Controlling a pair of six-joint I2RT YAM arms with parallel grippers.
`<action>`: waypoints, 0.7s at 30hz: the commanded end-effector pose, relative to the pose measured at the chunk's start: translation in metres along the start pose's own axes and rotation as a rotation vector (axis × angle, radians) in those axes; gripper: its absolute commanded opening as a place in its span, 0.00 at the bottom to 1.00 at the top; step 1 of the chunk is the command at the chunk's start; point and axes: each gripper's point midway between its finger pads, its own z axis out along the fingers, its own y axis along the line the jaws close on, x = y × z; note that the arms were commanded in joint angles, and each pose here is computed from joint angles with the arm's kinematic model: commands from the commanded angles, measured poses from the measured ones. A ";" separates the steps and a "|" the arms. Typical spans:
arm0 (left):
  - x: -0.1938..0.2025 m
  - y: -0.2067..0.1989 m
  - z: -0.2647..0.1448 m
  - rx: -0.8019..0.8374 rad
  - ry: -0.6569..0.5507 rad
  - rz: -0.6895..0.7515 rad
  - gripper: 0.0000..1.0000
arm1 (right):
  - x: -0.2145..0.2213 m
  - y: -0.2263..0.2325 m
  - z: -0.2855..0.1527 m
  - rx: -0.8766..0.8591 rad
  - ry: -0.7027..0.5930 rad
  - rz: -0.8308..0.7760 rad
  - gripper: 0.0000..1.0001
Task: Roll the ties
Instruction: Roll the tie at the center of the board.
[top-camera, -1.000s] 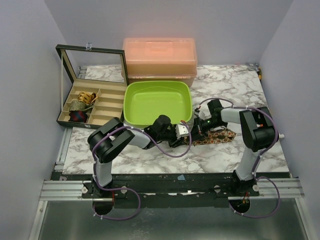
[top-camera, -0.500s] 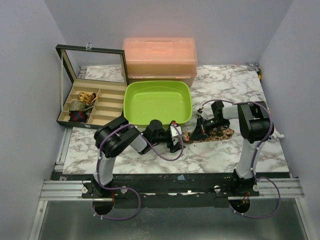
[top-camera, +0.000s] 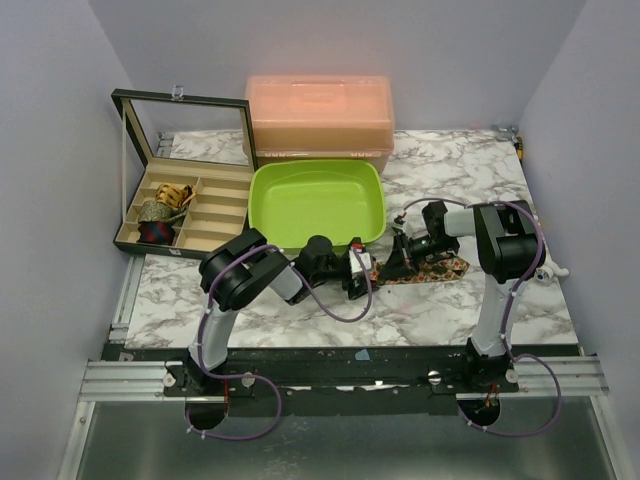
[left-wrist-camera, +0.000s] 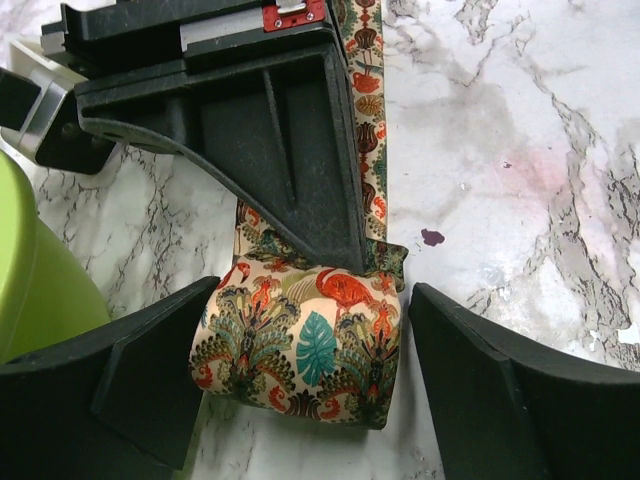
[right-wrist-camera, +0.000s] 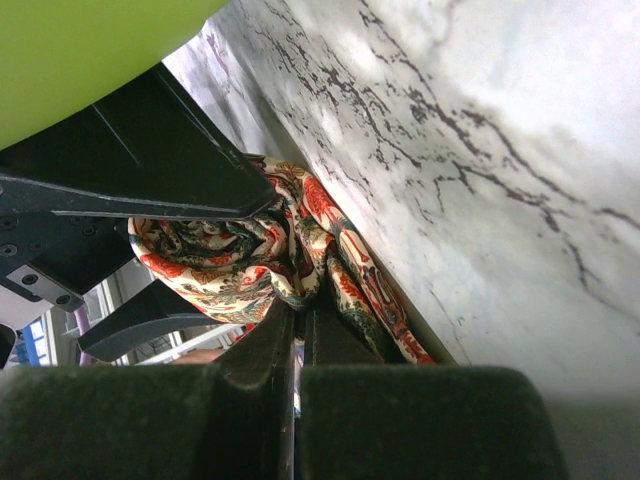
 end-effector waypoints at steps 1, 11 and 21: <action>0.005 -0.002 -0.005 0.049 0.005 0.112 0.82 | 0.037 -0.042 0.003 0.176 0.094 0.148 0.00; 0.012 -0.028 -0.007 0.168 0.111 -0.075 0.33 | 0.023 0.003 -0.010 0.073 0.028 0.017 0.15; 0.036 -0.041 -0.031 0.110 0.278 -0.274 0.22 | 0.002 0.008 -0.050 0.159 -0.104 -0.001 0.35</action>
